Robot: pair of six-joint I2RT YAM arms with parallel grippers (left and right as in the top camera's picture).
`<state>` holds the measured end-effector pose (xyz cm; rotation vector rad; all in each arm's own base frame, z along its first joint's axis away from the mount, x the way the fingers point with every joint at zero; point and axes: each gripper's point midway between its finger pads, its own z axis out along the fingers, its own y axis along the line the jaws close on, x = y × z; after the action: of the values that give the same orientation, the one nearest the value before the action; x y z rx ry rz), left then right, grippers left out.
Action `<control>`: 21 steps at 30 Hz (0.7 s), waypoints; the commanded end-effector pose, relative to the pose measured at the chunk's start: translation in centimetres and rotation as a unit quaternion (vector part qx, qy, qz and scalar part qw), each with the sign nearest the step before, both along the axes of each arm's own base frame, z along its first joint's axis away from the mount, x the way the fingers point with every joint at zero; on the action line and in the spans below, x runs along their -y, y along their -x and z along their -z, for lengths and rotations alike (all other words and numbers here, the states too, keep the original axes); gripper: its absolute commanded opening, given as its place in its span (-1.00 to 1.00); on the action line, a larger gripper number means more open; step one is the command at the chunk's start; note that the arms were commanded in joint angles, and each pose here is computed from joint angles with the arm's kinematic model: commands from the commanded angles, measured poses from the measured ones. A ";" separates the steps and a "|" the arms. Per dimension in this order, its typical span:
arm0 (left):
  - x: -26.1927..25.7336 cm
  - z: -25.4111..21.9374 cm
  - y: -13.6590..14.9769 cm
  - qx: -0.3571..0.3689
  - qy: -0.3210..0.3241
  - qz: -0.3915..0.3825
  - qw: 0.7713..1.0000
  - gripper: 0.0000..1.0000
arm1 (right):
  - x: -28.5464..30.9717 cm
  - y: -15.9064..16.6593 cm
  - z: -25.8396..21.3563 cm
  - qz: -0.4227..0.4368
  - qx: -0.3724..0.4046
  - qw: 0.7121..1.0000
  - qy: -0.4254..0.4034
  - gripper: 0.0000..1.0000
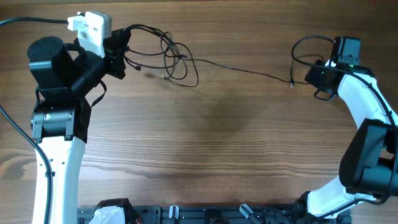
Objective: Untangle cables
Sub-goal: 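Pull both grippers apart, stretching a cable between them, then bring the right gripper back toward the left gripper over the cables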
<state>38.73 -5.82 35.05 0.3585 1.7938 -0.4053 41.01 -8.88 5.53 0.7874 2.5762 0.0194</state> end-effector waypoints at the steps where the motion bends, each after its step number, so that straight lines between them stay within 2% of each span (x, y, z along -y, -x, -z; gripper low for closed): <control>1: -0.8 -1.7 0.3 0.017 0.010 -0.018 1.000 -0.92 | 0.2 0.0 0.6 -0.003 -0.008 1.000 0.000 -0.91; 5: 0.3 -1.9 0.8 0.017 0.019 0.016 1.000 -0.92 | -2.0 -0.1 0.6 -0.049 -0.005 0.998 -0.047 -0.91; 10: 1.1 -1.9 1.3 0.012 0.033 0.039 0.999 -0.92 | -7.3 0.0 0.2 -0.154 0.006 0.980 -0.129 -0.91; 17: 2.2 -1.6 2.1 -0.003 0.047 0.074 0.996 -0.92 | -14.6 0.6 -0.1 -0.265 0.001 0.953 -0.150 -0.89; 18: 2.3 -1.5 2.2 -0.006 0.048 0.077 0.996 -0.92 | -15.4 0.7 -0.1 -0.277 0.001 0.949 -0.148 -0.61; 19: 2.4 -1.5 2.3 -0.009 0.050 0.080 0.995 -0.92 | -16.0 0.8 -0.1 -0.281 -0.001 0.948 -0.148 -0.03; 20: 2.5 -1.3 2.4 -0.012 0.051 0.084 0.995 -0.91 | -16.4 0.9 -0.1 -0.281 -0.003 0.948 -0.148 0.28; 21: 2.6 -1.2 2.5 -0.016 0.053 0.086 0.995 -0.91 | -16.8 0.9 -0.1 -0.284 -0.003 0.947 -0.148 0.47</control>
<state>37.38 -7.55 34.85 0.4030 1.8032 -0.5709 40.18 5.87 5.76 0.1855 2.7435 0.5358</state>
